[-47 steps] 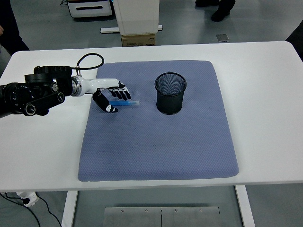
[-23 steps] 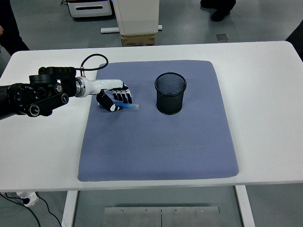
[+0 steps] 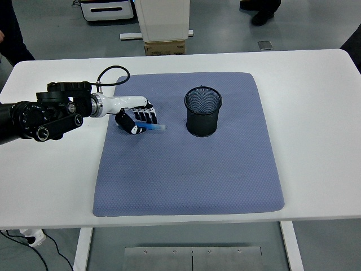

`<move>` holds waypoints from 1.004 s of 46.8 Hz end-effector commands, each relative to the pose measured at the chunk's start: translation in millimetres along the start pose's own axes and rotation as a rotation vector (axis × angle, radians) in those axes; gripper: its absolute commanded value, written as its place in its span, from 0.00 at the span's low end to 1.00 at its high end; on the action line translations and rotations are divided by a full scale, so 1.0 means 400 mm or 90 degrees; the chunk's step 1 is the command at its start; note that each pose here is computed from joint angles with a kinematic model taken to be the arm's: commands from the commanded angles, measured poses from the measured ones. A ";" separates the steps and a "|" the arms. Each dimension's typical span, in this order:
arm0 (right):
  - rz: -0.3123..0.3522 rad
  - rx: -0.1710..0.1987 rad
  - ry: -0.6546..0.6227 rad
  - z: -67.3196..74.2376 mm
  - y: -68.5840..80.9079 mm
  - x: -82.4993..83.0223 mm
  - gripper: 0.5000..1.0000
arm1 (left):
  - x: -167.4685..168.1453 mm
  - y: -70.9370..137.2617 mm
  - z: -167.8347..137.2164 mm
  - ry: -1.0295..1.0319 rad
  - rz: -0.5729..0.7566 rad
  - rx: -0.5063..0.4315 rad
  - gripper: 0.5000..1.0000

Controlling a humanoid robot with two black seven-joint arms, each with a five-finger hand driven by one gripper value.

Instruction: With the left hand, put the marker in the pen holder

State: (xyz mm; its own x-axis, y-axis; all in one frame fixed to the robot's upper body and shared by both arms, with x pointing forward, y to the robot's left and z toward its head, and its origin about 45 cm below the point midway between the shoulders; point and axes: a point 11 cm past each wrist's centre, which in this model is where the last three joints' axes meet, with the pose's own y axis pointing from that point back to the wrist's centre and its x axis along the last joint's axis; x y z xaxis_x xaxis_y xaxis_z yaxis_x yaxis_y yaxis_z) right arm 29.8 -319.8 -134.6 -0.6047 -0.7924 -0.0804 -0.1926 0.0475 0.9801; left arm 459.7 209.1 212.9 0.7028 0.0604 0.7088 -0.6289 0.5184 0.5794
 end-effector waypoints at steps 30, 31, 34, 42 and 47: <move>0.000 0.000 0.000 0.000 0.000 0.000 1.00 | 0.000 -0.005 0.010 -0.002 -0.001 -0.005 0.00; 0.000 0.000 0.000 0.000 0.000 0.000 1.00 | 0.003 -0.004 0.009 0.000 0.000 -0.004 0.00; 0.000 0.000 0.000 0.000 0.000 0.000 1.00 | 0.006 -0.003 0.011 0.003 0.003 -0.005 0.00; 0.000 0.000 0.000 0.000 0.000 0.000 1.00 | 0.011 -0.001 0.011 0.006 0.006 -0.006 0.00; 0.000 0.000 0.000 0.000 0.000 0.000 1.00 | 0.018 0.001 0.012 0.015 0.010 -0.008 0.00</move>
State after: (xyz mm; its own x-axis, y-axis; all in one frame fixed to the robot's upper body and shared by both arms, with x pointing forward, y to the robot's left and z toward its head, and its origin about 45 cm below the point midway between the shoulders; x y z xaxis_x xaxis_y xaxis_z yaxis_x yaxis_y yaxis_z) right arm 29.8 -319.8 -134.6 -0.6048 -0.7923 -0.0804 -0.1926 0.0475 0.9801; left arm 462.0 205.9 218.4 0.7007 0.0781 0.7092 -0.6332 0.5262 0.5676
